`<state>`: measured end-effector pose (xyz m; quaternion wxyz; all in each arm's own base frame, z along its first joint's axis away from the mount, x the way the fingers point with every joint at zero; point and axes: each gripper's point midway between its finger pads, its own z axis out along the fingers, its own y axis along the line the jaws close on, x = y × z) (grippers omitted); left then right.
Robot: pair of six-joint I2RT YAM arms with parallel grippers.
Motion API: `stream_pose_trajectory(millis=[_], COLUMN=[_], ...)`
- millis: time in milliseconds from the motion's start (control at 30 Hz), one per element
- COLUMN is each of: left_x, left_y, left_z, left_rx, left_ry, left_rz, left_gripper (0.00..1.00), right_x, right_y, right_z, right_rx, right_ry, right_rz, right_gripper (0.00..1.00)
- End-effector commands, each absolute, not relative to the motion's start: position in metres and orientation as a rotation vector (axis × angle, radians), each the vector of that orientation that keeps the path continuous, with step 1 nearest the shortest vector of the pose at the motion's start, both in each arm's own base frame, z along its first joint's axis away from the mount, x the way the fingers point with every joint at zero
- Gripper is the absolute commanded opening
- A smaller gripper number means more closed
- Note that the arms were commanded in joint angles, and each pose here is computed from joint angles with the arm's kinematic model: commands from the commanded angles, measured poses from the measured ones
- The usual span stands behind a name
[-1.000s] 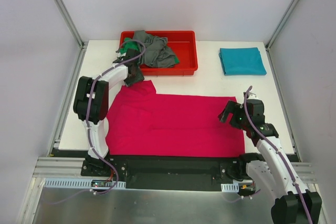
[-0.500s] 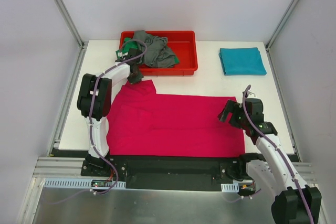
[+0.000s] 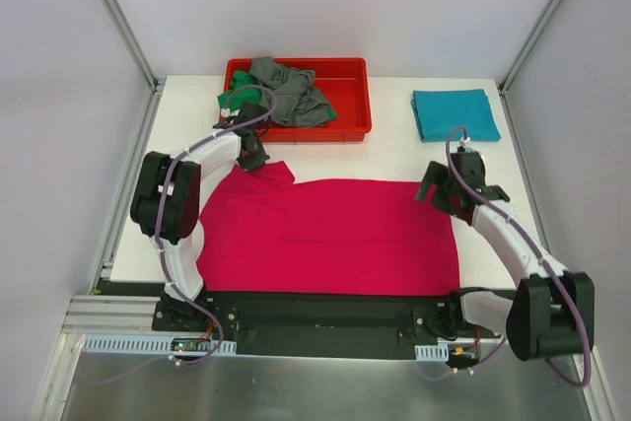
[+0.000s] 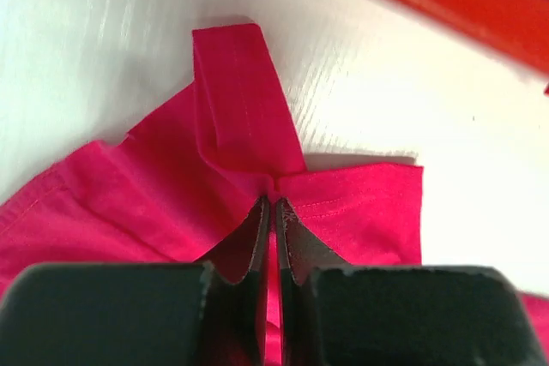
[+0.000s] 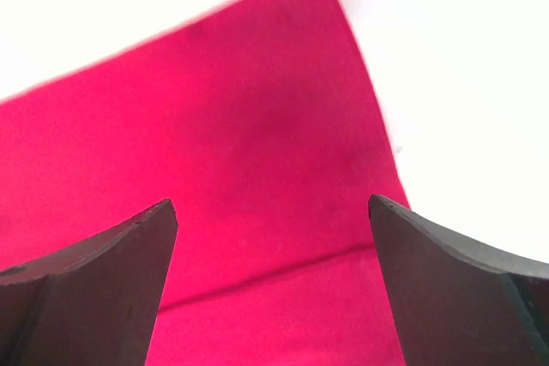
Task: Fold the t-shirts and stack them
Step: Grap the side of the flattened tshirt furthest away from the robot with both arms
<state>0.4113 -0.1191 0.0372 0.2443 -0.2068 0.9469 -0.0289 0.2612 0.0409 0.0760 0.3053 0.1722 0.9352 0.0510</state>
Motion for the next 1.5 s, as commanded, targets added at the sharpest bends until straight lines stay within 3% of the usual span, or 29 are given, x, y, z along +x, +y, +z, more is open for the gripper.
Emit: stream_pose_trajectory(millis=[0,167,700,867,1233,1467], left_x=[0.402,0.401,0.43,0.44,0.447,0.449], left_y=[-0.121,-0.122,-0.13,-0.133,-0.132,-0.132], left_z=[0.067,0.075,0.076,0.071,0.064,0.062], left_rx=[-0.556,-0.534,-0.448,-0.43,-0.416,-0.414], left_ry=[2.515,2.494,2.49,2.495,2.506,2.512], left_rz=[-0.121,-0.126,-0.111,-0.103,-0.075,-0.071], left_gripper=[0.0,0.0,0.0,0.0,0.0,0.0], right_x=[0.309,0.341,0.39,0.39,0.37,0.364], right_y=[0.022,0.013,-0.006,-0.002,0.003,0.002], right_z=[0.1,0.09,0.052,0.039,0.024,0.02], right_rx=[0.499,0.494,0.503,0.518,0.563,0.58], right_ry=[2.401,2.464,2.599,2.643,2.725,2.744], right_rz=[-0.016,-0.115,-0.161,-0.127,-0.107,-0.119], right_gripper=[0.96,0.99,0.7,0.56,0.42,0.4])
